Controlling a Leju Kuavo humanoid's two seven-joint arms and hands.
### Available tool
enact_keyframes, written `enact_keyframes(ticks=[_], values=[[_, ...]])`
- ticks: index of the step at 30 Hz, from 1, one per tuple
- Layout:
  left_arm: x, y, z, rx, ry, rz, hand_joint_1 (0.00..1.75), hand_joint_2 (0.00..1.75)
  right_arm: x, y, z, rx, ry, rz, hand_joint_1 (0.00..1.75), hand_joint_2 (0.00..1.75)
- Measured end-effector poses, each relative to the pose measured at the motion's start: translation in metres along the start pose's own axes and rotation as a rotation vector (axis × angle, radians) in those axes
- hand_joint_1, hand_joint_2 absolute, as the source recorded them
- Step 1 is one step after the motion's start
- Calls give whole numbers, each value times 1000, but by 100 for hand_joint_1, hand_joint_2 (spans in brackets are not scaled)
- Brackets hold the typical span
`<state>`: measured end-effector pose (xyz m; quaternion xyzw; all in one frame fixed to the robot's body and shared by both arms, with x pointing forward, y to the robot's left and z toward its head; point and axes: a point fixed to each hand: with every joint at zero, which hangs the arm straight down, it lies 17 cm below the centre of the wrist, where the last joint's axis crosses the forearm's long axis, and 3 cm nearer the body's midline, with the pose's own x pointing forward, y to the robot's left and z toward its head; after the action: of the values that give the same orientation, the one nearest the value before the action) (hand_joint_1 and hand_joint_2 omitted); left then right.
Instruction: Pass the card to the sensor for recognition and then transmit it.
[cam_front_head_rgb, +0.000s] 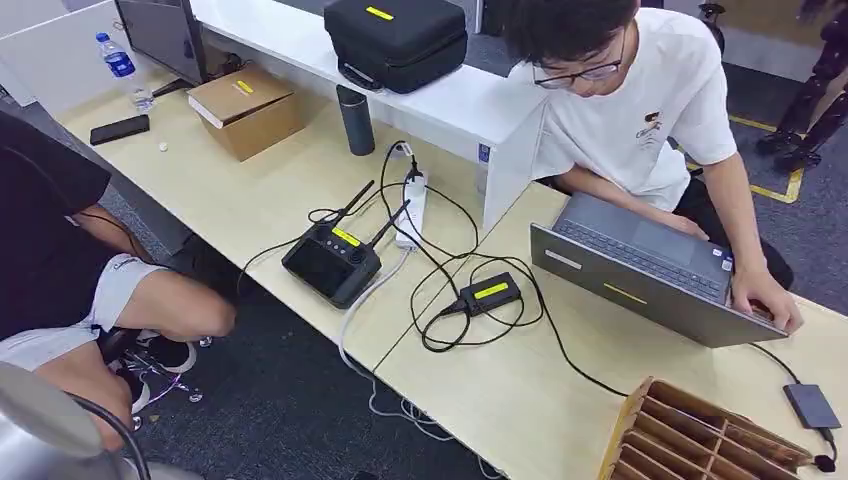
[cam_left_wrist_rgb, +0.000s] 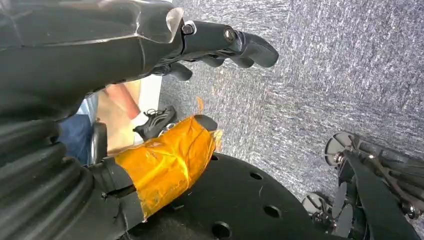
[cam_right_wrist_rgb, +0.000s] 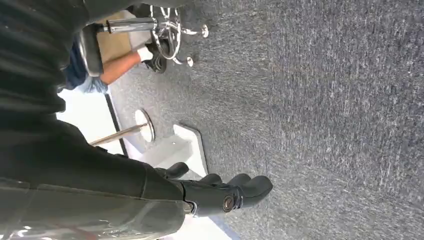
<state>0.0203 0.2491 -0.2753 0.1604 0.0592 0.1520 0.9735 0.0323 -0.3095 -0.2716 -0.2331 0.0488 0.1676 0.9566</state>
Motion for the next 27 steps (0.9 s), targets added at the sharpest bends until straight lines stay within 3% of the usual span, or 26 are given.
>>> enact_keyframes(ticks=[27], values=[[1,-2,0,-20,-2,-3,0,175,4,0,0,1,-20,4,0,175]])
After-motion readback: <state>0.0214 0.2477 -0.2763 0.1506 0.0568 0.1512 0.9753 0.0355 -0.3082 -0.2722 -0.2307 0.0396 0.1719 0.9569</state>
